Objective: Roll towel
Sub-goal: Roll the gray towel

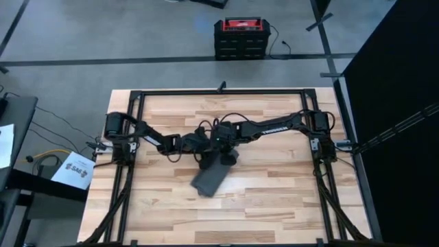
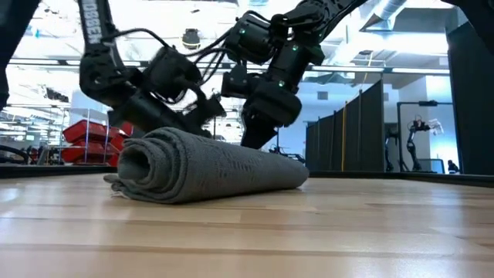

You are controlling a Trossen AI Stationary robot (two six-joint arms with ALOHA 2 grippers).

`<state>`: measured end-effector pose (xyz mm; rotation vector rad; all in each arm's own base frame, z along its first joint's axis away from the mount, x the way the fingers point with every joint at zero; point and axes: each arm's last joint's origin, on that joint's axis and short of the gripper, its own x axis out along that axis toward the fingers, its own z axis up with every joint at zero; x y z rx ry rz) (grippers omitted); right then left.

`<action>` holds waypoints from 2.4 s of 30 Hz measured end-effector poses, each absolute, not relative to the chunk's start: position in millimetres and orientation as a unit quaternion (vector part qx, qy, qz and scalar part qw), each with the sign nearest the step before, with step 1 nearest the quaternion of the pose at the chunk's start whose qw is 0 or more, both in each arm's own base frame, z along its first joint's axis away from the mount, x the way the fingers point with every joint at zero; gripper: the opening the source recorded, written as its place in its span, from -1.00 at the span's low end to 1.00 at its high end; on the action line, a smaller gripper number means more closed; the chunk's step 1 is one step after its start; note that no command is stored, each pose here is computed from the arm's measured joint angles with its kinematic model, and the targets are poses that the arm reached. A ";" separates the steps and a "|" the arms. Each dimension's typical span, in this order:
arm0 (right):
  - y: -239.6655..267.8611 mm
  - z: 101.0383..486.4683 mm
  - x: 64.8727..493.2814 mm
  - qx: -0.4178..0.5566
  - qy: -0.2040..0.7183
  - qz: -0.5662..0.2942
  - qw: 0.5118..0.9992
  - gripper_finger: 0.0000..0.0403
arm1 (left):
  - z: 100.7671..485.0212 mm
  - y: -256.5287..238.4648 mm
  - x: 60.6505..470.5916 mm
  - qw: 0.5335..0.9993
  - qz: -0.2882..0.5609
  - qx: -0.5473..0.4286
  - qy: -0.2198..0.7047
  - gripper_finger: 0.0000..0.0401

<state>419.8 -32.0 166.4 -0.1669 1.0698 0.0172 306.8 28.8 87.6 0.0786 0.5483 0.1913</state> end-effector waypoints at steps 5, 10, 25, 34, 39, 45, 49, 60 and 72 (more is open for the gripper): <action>-33.0 157.8 421.0 -0.123 0.518 0.036 0.846 -1.00 | 76.7 31.0 312.7 0.954 0.095 0.038 0.282 -0.41; -27.5 143.1 421.4 -0.140 0.540 0.051 0.829 -1.00 | 75.8 31.0 310.9 0.951 0.095 0.041 0.290 -0.41; 5.3 138.7 422.5 -0.185 0.539 0.087 0.817 -1.00 | 70.7 44.5 303.6 0.946 0.112 0.024 0.305 -0.41; 28.9 139.1 421.6 -0.217 0.530 0.122 0.811 -1.00 | 70.4 45.0 303.3 0.945 0.113 0.024 0.306 -0.41; 32.6 139.0 421.9 -0.218 0.527 0.120 0.813 -1.00 | 70.3 45.0 303.1 0.945 0.114 0.024 0.306 -0.41; 26.8 152.7 421.4 -0.239 0.514 0.081 0.820 -1.00 | 70.2 45.1 302.9 0.944 0.121 0.022 0.306 -0.41; 24.0 180.7 418.4 -0.248 0.486 0.052 0.836 -1.00 | 70.2 45.2 303.0 0.944 0.122 0.021 0.305 -0.41; 3.3 196.5 405.9 -0.228 0.498 0.004 0.837 -1.00 | 70.2 45.0 303.0 0.944 0.120 0.024 0.306 -0.41; 5.6 141.2 389.7 -0.214 0.463 0.004 0.860 -1.00 | 70.3 44.7 303.1 0.945 0.119 0.022 0.304 -0.41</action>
